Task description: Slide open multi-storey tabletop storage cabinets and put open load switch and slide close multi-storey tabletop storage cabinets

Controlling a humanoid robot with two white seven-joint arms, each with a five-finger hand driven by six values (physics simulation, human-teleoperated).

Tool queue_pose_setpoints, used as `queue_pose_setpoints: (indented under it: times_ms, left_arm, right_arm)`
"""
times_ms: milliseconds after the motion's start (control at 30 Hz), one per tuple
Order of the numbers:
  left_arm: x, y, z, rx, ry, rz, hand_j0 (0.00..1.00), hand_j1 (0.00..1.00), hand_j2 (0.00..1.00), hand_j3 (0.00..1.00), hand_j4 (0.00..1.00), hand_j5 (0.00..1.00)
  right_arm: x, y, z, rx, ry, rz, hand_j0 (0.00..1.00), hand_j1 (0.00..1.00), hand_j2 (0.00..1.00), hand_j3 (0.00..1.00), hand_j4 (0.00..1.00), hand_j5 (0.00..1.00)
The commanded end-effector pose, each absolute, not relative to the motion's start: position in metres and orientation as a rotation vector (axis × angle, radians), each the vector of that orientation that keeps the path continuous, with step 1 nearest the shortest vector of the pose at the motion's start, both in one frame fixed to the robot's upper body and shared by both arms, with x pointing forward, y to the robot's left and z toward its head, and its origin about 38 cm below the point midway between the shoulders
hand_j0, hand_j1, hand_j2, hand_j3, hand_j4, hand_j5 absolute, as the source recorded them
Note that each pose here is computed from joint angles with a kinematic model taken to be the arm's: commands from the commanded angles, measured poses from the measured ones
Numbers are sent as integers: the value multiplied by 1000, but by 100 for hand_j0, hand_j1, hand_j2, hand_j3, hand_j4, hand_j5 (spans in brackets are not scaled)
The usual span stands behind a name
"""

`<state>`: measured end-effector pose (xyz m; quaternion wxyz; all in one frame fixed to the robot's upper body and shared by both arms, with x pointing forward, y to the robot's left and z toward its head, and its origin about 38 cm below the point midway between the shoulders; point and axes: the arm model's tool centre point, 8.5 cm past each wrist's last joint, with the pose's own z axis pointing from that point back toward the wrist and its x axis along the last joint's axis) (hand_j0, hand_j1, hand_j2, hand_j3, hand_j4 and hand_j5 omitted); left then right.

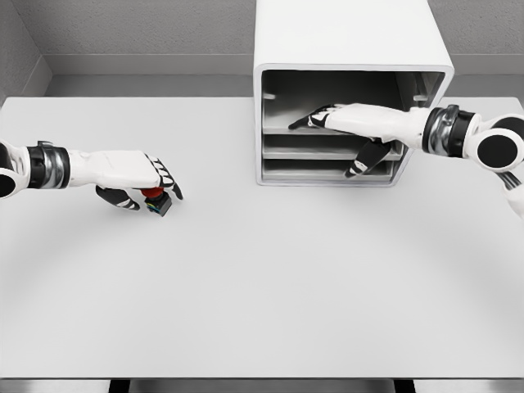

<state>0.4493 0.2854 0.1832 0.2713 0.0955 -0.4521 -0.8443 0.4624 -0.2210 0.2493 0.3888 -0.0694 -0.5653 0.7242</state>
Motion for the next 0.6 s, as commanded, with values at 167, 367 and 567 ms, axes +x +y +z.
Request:
queue_pose_setpoints:
  times_ms: [167,367,567]
  left_arm:
    - [449,286,183,253,-1219,-2268,62,62,62,62,62,62]
    - [449,285,183,253,-1218,-2271,54,54,54,54,54,54]
    - [449,287,184,257,-1216,-2271,51,51,51,51,51,51]
  right_arm:
    - [460,-219,267,-109,-1532,1792,100,100,100,100,100,100]
    - [472,-233,258,-134,-1457,1713,100,100,100,100,100,100]
    - [476,-240,252,-159,-1412,1690,100,100,100,100,100,100]
